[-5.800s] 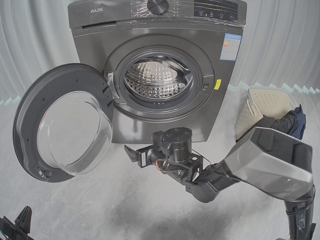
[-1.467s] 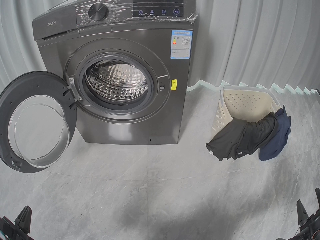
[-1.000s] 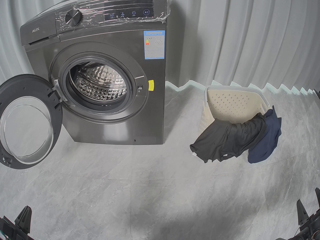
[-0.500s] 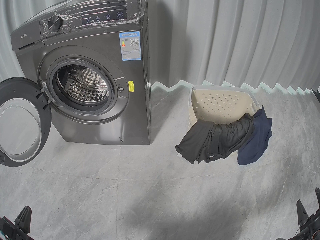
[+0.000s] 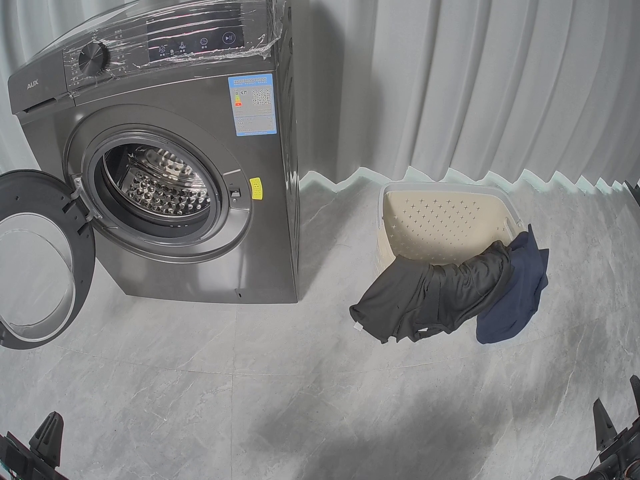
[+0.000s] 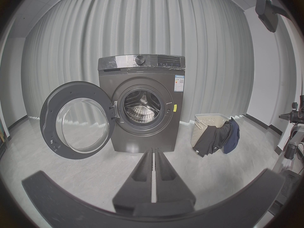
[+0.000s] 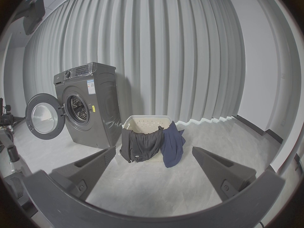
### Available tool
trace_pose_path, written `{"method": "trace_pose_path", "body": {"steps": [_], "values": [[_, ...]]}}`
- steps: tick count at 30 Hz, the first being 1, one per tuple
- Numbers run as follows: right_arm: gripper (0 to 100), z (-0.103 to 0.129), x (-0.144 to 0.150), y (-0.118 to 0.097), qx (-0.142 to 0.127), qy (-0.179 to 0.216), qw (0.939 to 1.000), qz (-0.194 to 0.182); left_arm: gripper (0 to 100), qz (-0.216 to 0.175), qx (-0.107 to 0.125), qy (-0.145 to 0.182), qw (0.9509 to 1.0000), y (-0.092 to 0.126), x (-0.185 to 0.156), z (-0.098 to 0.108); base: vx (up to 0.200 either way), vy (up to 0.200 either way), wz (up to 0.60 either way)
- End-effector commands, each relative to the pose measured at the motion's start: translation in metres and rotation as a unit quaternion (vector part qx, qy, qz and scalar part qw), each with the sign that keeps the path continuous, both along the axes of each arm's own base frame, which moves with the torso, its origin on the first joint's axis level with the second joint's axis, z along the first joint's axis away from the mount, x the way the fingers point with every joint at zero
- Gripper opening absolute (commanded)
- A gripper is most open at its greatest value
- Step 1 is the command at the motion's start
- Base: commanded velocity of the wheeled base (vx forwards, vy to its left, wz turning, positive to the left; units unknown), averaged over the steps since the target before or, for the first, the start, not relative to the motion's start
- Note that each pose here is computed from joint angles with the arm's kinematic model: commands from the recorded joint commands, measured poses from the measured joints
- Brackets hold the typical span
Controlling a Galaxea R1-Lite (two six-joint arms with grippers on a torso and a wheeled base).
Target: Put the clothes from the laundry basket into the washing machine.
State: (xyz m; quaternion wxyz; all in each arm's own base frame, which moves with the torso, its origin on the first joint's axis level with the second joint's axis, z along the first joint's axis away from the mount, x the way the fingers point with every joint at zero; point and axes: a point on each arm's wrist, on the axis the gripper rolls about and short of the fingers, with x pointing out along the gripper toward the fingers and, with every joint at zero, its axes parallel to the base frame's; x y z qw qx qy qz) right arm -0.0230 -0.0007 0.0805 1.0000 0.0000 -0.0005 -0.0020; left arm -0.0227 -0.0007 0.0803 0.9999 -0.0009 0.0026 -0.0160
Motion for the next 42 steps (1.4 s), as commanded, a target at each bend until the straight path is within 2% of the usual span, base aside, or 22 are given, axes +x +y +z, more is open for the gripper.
{"method": "trace_pose_path", "body": {"steps": [1,25,37,42], "values": [[100,-0.0048,0.0001,0.0,0.0,0.001,1.0,0.0,0,0.001,0.0,-0.001,1.0,0.0,-0.0002,-0.0049,0.0,0.0,0.0],[100,-0.0048,0.0001,0.0,0.0,0.001,1.0,0.0,0,0.0,0.0,-0.001,1.0,0.0,-0.0002,-0.0049,0.0,-0.2,0.0],[100,-0.0048,0.0001,0.0,-0.001,0.001,1.0,0.001,0,0.001,0.0,-0.001,1.0,0.0,-0.0002,-0.0049,0.0,0.0,0.0],[100,-0.0048,0.0001,0.0,-0.001,0.001,1.0,0.001,0,0.001,0.0,-0.001,1.0,0.0,-0.0002,-0.0049,0.0,-0.2,0.0]]}}
